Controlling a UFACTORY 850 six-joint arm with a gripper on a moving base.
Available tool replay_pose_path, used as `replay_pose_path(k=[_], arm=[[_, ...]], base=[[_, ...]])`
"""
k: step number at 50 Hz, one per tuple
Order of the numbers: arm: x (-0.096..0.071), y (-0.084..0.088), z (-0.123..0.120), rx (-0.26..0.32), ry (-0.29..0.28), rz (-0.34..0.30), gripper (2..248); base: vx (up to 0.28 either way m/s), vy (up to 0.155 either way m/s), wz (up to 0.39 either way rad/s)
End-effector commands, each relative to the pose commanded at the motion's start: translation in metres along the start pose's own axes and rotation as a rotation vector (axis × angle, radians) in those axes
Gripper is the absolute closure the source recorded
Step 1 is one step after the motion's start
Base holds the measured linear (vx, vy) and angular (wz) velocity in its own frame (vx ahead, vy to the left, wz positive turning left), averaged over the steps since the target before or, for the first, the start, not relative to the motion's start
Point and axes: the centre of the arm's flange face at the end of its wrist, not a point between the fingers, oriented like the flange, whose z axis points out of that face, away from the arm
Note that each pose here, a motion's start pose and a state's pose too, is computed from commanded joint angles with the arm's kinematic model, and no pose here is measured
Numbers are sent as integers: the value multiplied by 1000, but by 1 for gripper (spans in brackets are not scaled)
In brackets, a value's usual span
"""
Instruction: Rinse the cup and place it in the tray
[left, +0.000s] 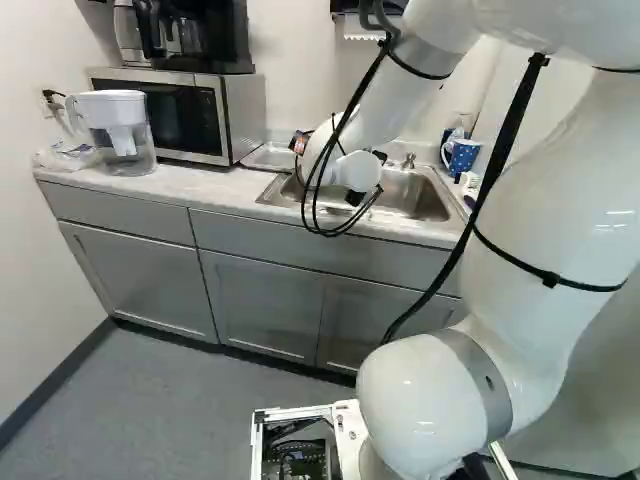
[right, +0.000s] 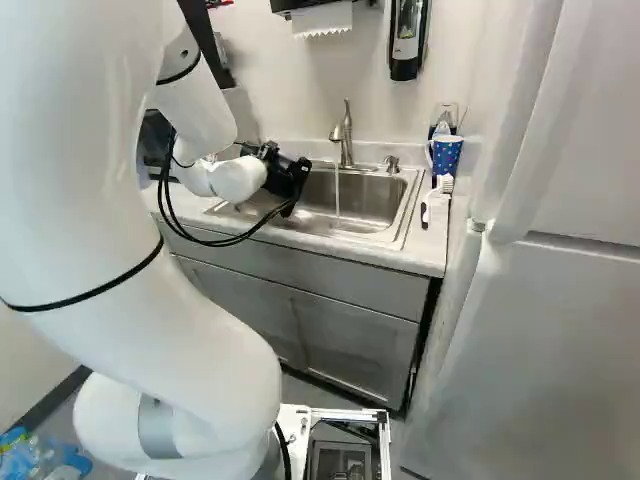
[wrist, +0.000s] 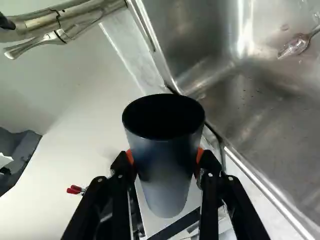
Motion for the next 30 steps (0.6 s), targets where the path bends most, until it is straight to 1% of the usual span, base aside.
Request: replay_pose_path(k=[4, 9, 30], arm=[[0, 0, 0, 0, 0, -22, 125], [0, 0, 0, 0, 0, -65, 125], [0, 0, 0, 0, 0, -282, 125]], base=[[0, 0, 0], [0, 0, 0], [0, 0, 0]])
